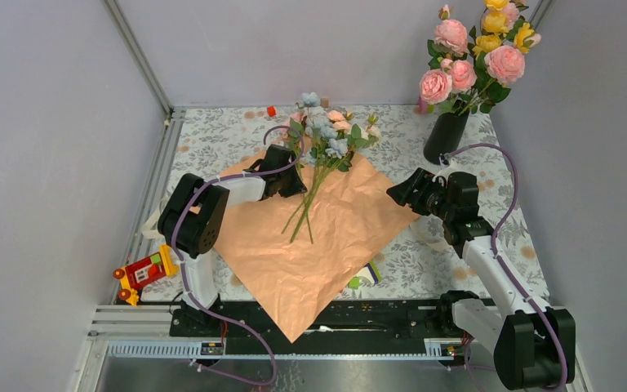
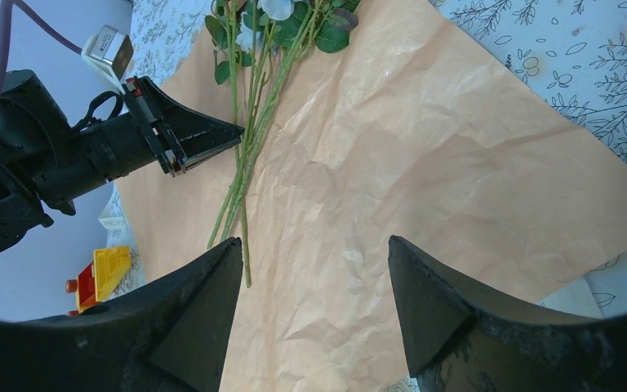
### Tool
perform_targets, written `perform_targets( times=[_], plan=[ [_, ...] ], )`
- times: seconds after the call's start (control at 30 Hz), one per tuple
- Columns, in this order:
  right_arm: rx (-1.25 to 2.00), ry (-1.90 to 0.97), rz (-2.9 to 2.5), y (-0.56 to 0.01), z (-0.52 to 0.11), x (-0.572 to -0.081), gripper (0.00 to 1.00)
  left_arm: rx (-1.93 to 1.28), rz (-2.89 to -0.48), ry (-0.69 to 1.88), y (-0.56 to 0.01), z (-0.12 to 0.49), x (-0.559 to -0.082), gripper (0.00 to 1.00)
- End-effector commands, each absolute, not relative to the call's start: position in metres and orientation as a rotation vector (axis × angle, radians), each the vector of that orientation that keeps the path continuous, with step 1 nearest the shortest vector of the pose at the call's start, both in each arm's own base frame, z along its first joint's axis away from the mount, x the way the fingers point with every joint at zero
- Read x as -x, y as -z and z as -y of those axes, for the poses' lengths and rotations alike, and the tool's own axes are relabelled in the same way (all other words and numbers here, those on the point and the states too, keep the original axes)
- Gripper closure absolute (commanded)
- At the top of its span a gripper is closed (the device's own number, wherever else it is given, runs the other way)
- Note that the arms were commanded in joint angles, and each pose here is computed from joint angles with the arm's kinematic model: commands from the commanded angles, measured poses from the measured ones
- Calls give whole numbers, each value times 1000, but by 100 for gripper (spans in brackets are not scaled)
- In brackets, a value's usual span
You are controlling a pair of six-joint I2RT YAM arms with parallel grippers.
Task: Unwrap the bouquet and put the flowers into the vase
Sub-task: Pick up the fake flower from the wrapping paper.
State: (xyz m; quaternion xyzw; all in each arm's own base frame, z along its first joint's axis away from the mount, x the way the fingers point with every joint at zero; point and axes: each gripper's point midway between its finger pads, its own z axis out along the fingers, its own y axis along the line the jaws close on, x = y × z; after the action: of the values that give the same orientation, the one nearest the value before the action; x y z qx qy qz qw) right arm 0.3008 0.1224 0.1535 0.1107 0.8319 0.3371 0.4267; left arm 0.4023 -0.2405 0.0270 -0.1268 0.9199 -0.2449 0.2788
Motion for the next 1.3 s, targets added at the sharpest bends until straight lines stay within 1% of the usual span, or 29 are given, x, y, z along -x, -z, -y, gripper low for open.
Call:
perform_targets(
  times=[0.0,0.27,0.6,0.9,1.13,1.27],
  plan=[
    [-223,-860,-2025,-177,-127,-305,28,335,-2389,637,-48,239,-417,100],
    [-227,-859,-2024,-178,-127,-303,28,307,-2325,602,-69,230,-414,100],
    [-229,-854,-2024,-177,-126,-301,28,200,-2268,481,-89,219,-411,100],
    [-232,-850,-2026,-176,-125,-302,28,70,-2262,265,-100,197,-398,100],
    [-231,-850,-2024,-177,-125,-303,28,72,-2229,136,-111,173,-392,100],
    [-224,-855,-2019,-179,-126,-303,27,109,-2191,162,-124,169,-385,100]
  ],
)
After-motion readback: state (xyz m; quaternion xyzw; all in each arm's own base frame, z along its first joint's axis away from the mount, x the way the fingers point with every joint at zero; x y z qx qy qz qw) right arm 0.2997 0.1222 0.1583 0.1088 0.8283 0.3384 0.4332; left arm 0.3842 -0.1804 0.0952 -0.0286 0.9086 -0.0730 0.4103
